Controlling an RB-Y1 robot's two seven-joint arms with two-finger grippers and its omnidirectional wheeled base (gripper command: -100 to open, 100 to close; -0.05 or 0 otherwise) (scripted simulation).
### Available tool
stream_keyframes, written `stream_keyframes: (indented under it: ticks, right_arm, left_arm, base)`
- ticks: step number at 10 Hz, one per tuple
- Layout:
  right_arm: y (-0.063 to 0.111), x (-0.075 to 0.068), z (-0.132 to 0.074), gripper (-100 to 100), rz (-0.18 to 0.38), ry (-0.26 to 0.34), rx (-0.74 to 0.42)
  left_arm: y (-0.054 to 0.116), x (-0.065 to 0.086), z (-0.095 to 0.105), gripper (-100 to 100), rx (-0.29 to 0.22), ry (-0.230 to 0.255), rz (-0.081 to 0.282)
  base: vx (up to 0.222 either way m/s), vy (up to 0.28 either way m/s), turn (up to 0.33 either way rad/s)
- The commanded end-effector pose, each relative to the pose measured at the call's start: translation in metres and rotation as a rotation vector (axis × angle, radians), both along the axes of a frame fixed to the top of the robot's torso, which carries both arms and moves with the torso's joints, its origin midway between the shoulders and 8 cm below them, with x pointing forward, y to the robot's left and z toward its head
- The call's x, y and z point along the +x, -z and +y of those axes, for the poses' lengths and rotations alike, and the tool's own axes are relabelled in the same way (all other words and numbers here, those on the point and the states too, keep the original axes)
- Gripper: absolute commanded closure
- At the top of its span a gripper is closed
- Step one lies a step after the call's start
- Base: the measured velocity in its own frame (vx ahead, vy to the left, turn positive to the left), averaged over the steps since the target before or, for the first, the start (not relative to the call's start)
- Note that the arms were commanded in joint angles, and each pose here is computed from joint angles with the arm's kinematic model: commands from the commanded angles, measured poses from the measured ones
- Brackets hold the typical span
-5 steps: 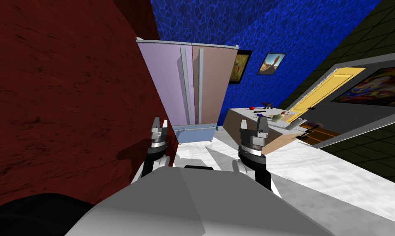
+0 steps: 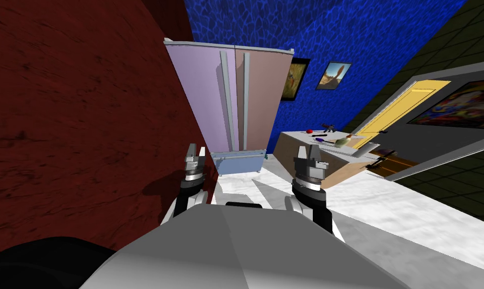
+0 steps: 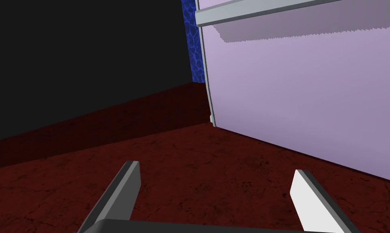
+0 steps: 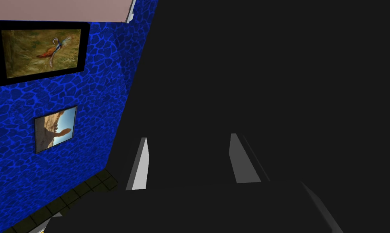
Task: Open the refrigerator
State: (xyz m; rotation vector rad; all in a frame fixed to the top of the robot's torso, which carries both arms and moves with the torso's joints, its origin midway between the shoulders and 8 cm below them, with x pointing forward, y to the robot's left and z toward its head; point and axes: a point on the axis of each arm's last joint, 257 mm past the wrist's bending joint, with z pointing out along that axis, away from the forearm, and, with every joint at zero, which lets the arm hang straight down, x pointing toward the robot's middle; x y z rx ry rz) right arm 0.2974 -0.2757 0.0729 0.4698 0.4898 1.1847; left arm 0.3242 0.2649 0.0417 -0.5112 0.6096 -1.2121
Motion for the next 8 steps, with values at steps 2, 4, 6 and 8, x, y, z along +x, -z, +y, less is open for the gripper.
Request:
stream_keyframes:
  ticks: [2, 4, 6, 8]
  right_arm:
    - [0.0, 0.0, 0.0, 0, 0.0, 0.0, 0.0]
    - [0.0, 0.0, 0.0, 0, 0.0, 0.0, 0.0]
    - [0.0, 0.0, 0.0, 0, 0.0, 0.0, 0.0]
    - [0.0, 0.0, 0.0, 0, 0.001, 0.0, 0.0]
  left_arm:
    - [0.0, 0.0, 0.0, 0, 0.0, 0.0, 0.0]
    - [0.0, 0.0, 0.0, 0, 0.0, 0.0, 0.0]
    - [0.007, 0.004, -0.006, -100, 0.037, 0.029, 0.015]
    - [0.018, 0.008, -0.009, -100, 0.06, 0.053, 0.033]
  base:
    - [0.0, 0.0, 0.0]
    - [0.0, 0.0, 0.0]
    - [0.035, -0.009, -0.014]
    - [0.06, -0.022, -0.023]
